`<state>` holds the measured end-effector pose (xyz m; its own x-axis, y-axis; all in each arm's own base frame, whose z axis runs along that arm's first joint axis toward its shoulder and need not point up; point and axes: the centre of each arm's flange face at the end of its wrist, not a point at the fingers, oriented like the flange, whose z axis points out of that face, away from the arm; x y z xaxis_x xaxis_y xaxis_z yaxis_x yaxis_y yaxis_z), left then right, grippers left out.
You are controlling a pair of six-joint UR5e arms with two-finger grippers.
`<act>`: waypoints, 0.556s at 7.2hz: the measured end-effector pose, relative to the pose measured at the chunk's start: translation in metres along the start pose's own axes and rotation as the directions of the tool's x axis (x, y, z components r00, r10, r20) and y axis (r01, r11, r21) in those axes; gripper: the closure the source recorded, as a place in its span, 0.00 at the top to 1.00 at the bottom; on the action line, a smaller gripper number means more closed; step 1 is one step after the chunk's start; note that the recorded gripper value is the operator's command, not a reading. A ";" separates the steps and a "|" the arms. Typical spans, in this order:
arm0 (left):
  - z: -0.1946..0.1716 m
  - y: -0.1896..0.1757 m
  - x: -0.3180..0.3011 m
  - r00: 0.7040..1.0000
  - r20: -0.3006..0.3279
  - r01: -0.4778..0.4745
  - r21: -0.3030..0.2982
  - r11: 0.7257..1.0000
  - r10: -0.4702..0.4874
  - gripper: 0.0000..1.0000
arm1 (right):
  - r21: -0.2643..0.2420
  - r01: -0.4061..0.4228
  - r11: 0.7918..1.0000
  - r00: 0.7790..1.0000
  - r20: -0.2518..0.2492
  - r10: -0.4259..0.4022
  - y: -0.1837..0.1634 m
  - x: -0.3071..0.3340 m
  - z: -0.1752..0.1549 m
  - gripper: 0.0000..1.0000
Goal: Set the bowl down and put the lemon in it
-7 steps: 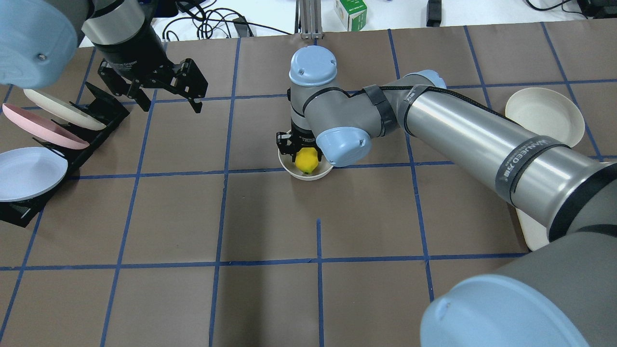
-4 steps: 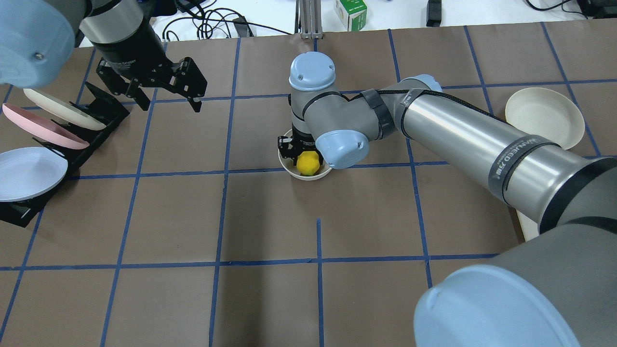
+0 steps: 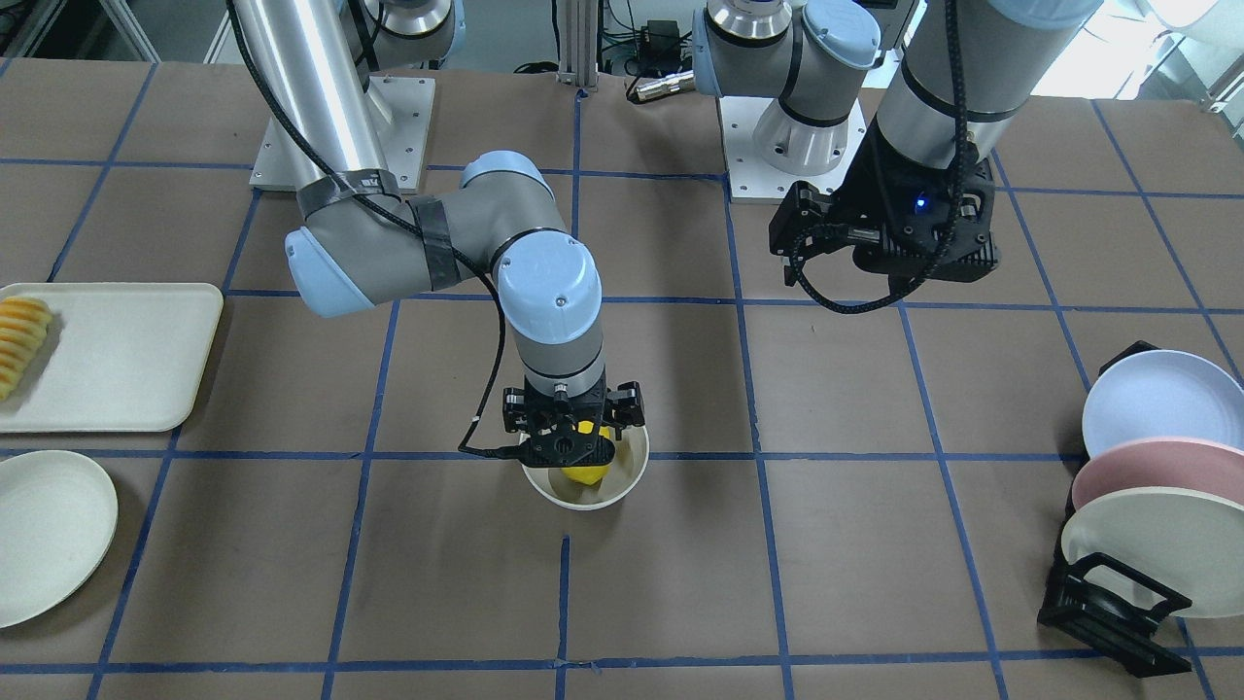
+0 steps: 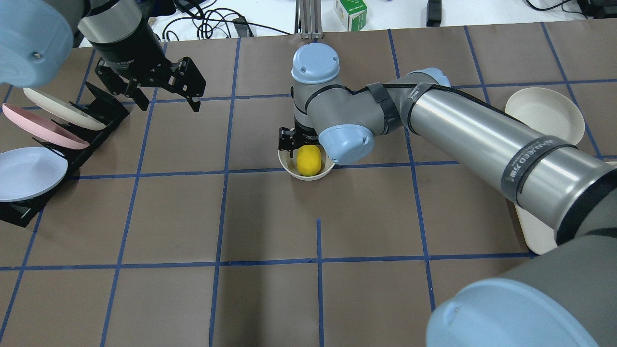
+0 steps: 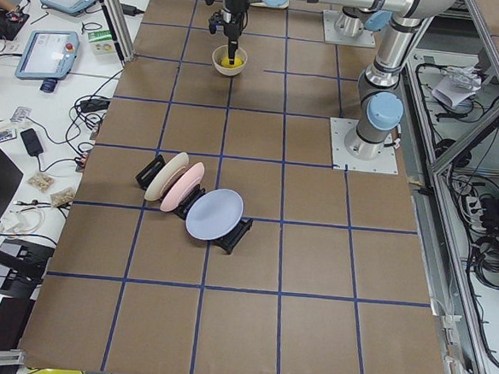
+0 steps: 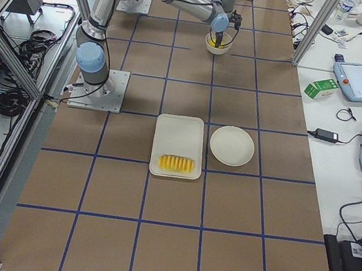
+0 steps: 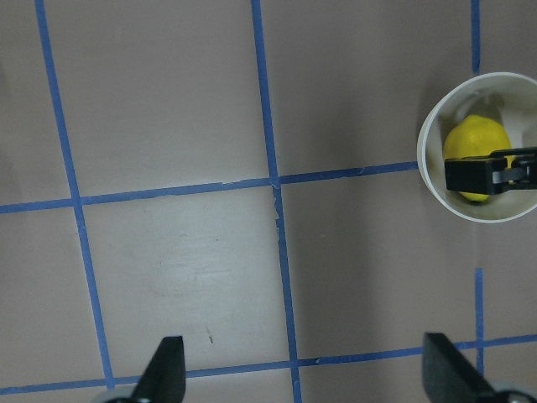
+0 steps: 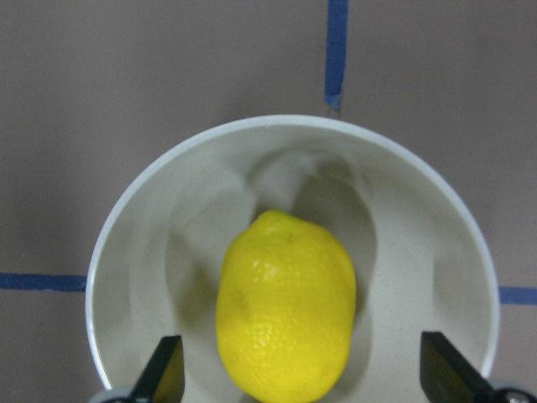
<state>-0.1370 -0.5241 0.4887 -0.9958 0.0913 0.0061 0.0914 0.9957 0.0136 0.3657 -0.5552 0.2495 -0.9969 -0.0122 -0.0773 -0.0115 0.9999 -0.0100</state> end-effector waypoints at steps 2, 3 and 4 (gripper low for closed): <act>0.000 0.000 0.001 1.000 -0.001 -0.002 0.000 1.000 0.002 1.00 | -0.003 -0.054 0.999 0.998 -0.024 0.054 0.000 0.042 -0.060 1.00; 0.000 0.000 0.001 1.000 -0.001 -0.003 0.000 1.000 0.003 1.00 | -0.009 -0.085 0.996 0.996 -0.041 0.084 0.001 0.080 -0.099 1.00; 0.000 0.001 0.002 1.000 -0.002 -0.003 -0.001 1.000 0.003 1.00 | -0.016 -0.100 0.995 0.994 -0.050 0.099 0.005 0.120 -0.133 1.00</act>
<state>-0.1391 -0.5232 0.4886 -0.9955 0.0943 0.0079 0.0944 0.9954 0.0146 0.2353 -0.5503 0.3729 -0.9958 0.0876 -0.0275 0.0873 0.9961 0.0139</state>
